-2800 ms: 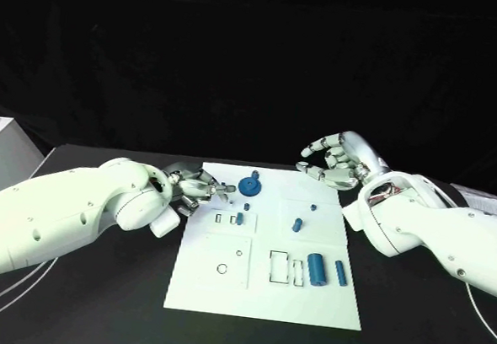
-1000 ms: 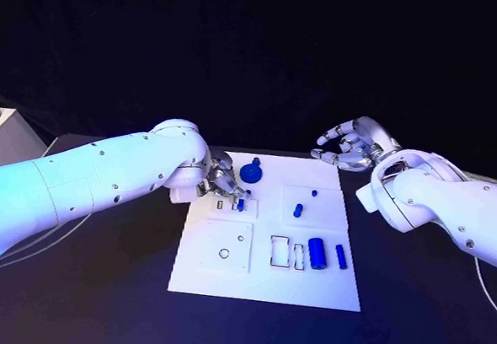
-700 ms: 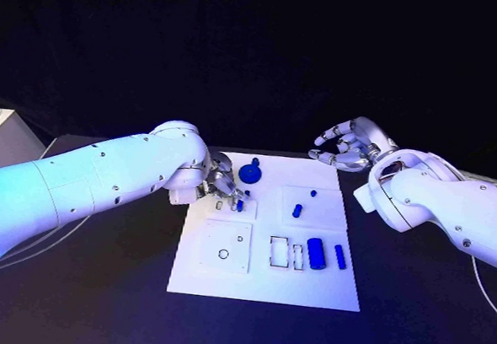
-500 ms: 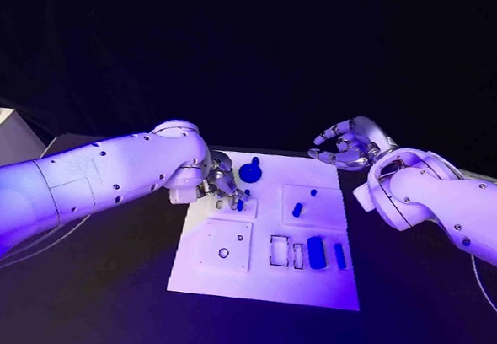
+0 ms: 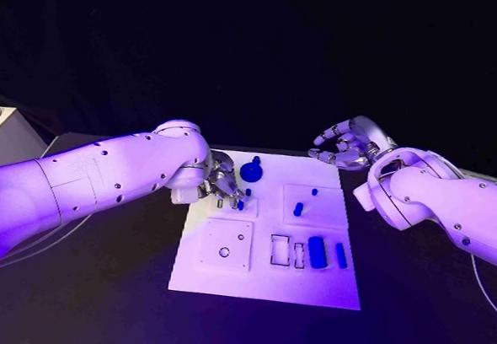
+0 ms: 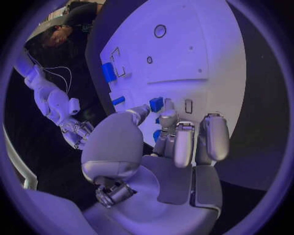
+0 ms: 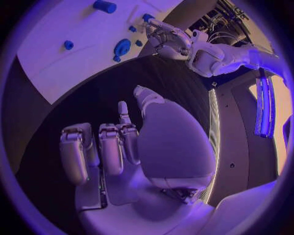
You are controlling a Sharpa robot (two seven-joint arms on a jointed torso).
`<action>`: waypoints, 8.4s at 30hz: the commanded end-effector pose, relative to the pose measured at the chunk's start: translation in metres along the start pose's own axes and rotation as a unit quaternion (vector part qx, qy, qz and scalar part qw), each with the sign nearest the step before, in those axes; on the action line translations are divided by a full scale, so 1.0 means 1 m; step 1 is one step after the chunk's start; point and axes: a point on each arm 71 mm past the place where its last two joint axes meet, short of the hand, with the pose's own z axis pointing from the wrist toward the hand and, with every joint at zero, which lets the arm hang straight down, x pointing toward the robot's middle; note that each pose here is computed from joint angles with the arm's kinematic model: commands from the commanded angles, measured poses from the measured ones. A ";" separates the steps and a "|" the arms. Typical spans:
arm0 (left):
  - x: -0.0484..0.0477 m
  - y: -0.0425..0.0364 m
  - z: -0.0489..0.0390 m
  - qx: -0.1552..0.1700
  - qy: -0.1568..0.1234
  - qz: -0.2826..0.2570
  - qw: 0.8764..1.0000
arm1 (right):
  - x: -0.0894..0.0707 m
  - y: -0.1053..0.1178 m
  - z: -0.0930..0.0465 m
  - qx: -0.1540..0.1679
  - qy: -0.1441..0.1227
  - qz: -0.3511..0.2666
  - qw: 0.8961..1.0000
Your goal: Assemble the parts on the task board
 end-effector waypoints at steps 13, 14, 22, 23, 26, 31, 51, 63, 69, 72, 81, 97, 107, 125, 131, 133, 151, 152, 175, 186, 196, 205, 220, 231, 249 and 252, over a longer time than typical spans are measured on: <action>0.0023 -0.0048 0.0003 0.010 0.007 -0.009 1.000 | 0.003 0.002 0.001 -0.001 0.011 -0.008 1.000; 0.0024 -0.0049 0.0003 0.011 0.007 -0.010 1.000 | 0.003 0.002 0.001 -0.001 0.011 -0.008 1.000; 0.0031 -0.0061 0.0012 0.012 0.010 -0.010 1.000 | 0.003 0.002 0.001 -0.001 0.012 -0.008 1.000; 0.0031 -0.0060 0.0013 0.012 0.010 -0.011 1.000 | 0.003 0.002 0.001 -0.001 0.012 -0.008 1.000; 0.0031 -0.0056 0.0015 0.011 0.011 -0.011 1.000 | 0.003 0.002 0.001 -0.001 0.012 -0.009 1.000; 0.0031 -0.0050 0.0017 0.011 0.014 -0.010 1.000 | 0.004 0.002 0.001 0.000 0.014 -0.009 1.000; 0.0034 -0.0048 0.0027 0.012 0.018 -0.018 1.000 | 0.005 0.004 0.002 -0.002 0.016 -0.010 1.000; 0.0024 -0.0015 0.0010 0.019 0.016 -0.043 0.999 | 0.005 0.003 0.002 -0.002 0.017 -0.010 1.000; 0.0001 0.0026 -0.0019 0.025 0.008 -0.072 0.997 | 0.005 0.002 0.002 -0.001 0.017 -0.010 1.000; -0.0011 0.0041 -0.0038 0.028 0.002 -0.082 0.996 | 0.004 0.001 0.002 0.001 0.016 -0.010 1.000; -0.0030 0.0083 -0.0113 0.031 -0.021 -0.086 0.996 | 0.002 -0.001 0.001 0.004 0.012 -0.010 1.000; -0.0021 0.0074 -0.0102 0.012 -0.037 -0.029 0.999 | 0.003 -0.002 0.001 0.009 0.014 -0.009 1.000; -0.0009 0.0042 -0.0057 0.007 -0.038 -0.019 0.999 | 0.003 -0.002 0.001 0.012 0.017 -0.009 1.000; 0.0014 0.0037 -0.0043 -0.004 -0.028 0.017 0.999 | 0.006 -0.002 0.000 0.023 0.026 0.002 0.999; 0.0021 0.0045 -0.0036 -0.007 -0.026 0.023 0.999 | 0.005 -0.003 0.000 0.024 0.026 0.002 0.999; 0.0024 0.0047 -0.0033 -0.007 -0.025 0.023 0.999 | 0.005 -0.003 0.000 0.023 0.026 0.002 0.999; 0.0061 0.0058 0.0007 -0.011 -0.029 0.021 0.999 | 0.003 -0.002 0.002 0.009 0.011 0.004 1.000; 0.0062 0.0059 0.0008 -0.011 -0.029 0.021 0.999 | 0.003 -0.002 0.002 0.009 0.011 0.003 1.000; 0.0081 0.0078 -0.0073 0.001 -0.042 0.009 0.999 | 0.001 -0.004 0.001 0.014 0.009 0.001 1.000; 0.0048 0.0139 -0.0145 0.015 -0.081 -0.040 0.996 | 0.000 -0.005 0.001 0.015 0.010 -0.001 1.000; 0.0087 0.0163 -0.0156 0.020 -0.097 -0.059 0.993 | 0.000 -0.005 0.001 0.016 0.010 -0.002 1.000; 0.0172 0.0171 -0.0102 0.015 -0.093 -0.049 0.994 | 0.001 -0.005 0.001 0.016 0.014 -0.001 1.000; 0.0201 0.0147 -0.0085 0.013 -0.092 -0.027 0.995 | 0.002 -0.006 0.001 0.016 0.023 0.001 1.000; 0.0230 0.0177 -0.0079 0.007 -0.066 -0.012 0.998 | 0.002 -0.007 0.000 0.018 0.032 0.000 0.999; 0.0215 0.0158 -0.0059 0.006 -0.075 -0.011 0.997 | 0.003 -0.006 -0.001 0.014 0.029 0.000 0.999; 0.0207 0.0154 -0.0061 0.007 -0.081 -0.012 0.997 | 0.003 -0.006 -0.002 0.014 0.029 0.001 0.999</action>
